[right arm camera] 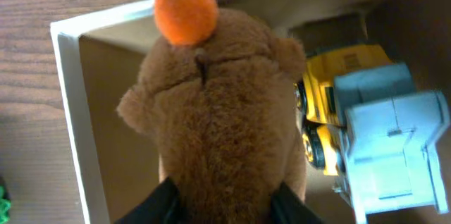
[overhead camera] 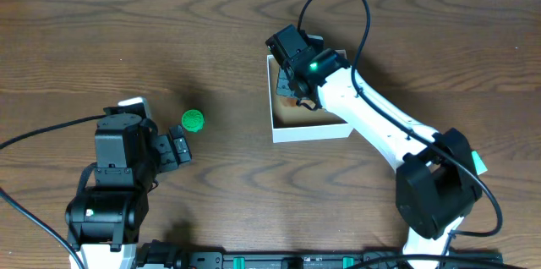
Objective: Pack container
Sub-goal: 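Carry the bear into the box and release it beside the truck, then move the right gripper to the colour cube and grasp it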
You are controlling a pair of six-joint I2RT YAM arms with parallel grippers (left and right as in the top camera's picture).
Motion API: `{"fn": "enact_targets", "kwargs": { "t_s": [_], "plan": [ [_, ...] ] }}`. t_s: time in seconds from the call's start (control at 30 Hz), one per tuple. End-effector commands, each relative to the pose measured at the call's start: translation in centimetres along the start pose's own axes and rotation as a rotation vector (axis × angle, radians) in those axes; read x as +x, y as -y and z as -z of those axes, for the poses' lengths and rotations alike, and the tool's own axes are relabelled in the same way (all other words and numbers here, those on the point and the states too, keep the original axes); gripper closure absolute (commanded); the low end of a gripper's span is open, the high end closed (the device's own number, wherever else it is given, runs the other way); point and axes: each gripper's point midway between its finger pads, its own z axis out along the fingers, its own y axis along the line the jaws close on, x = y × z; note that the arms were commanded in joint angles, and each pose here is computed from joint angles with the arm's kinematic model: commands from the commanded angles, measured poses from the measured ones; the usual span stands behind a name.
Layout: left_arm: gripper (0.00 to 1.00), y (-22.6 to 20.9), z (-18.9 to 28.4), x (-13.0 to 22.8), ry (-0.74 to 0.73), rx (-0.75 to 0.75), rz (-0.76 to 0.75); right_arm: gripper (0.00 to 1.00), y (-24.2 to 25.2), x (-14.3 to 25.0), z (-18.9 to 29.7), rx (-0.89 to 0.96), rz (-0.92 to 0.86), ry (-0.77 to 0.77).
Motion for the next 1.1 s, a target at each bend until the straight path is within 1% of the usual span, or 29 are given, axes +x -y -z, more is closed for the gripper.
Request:
{"fn": "enact_targets", "kwargs": {
  "t_s": [0.0, 0.07, 0.13, 0.37, 0.6, 0.73, 0.8, 0.9, 0.97, 1.0, 1.07],
  "plan": [
    [0.02, 0.0, 0.4, -0.6, 0.017, -0.003, 0.013, 0.58, 0.2, -0.7, -0.3, 0.012, 0.031, 0.027],
    [0.02, 0.0, 0.4, -0.6, 0.017, -0.003, 0.014, 0.5, 0.1, -0.8, -0.3, 0.008, 0.03, 0.031],
    [0.02, 0.0, 0.4, -0.6, 0.017, -0.003, 0.014, 0.38, 0.1, -0.8, -0.3, 0.007, 0.03, 0.032],
    [0.02, 0.0, 0.4, -0.6, 0.017, -0.003, 0.013, 0.34, 0.1, -0.8, -0.3, 0.007, 0.03, 0.032],
    [0.02, 0.0, 0.4, -0.6, 0.017, -0.003, 0.013, 0.36, 0.1, -0.8, -0.2, 0.009, 0.057, 0.034],
    [0.02, 0.0, 0.4, -0.6, 0.017, -0.003, 0.014, 0.33, 0.9, -2.4, 1.4, 0.016, 0.092, 0.079],
    [0.02, 0.0, 0.4, -0.6, 0.017, -0.003, 0.014, 0.32, 2.3, -4.0, 3.5, 0.035, 0.063, 0.124],
    [0.02, 0.0, 0.4, -0.6, 0.017, -0.003, 0.014, 0.23, 6.2, -6.6, 7.8, 0.069, -0.015, 0.189],
    [0.02, 0.0, 0.4, -0.6, 0.017, -0.003, 0.013, 0.14, 10.1, -7.7, 10.5, 0.101, -0.083, 0.206],
    [0.02, 0.0, 0.4, -0.6, 0.017, -0.003, 0.013, 0.1, 12.9, -8.0, 12.1, 0.133, -0.134, 0.207],
    [0.02, 0.0, 0.4, -0.6, 0.017, -0.003, 0.014, 0.04, 17.7, -7.8, 14.2, 0.196, -0.216, 0.192]
  ]
}}
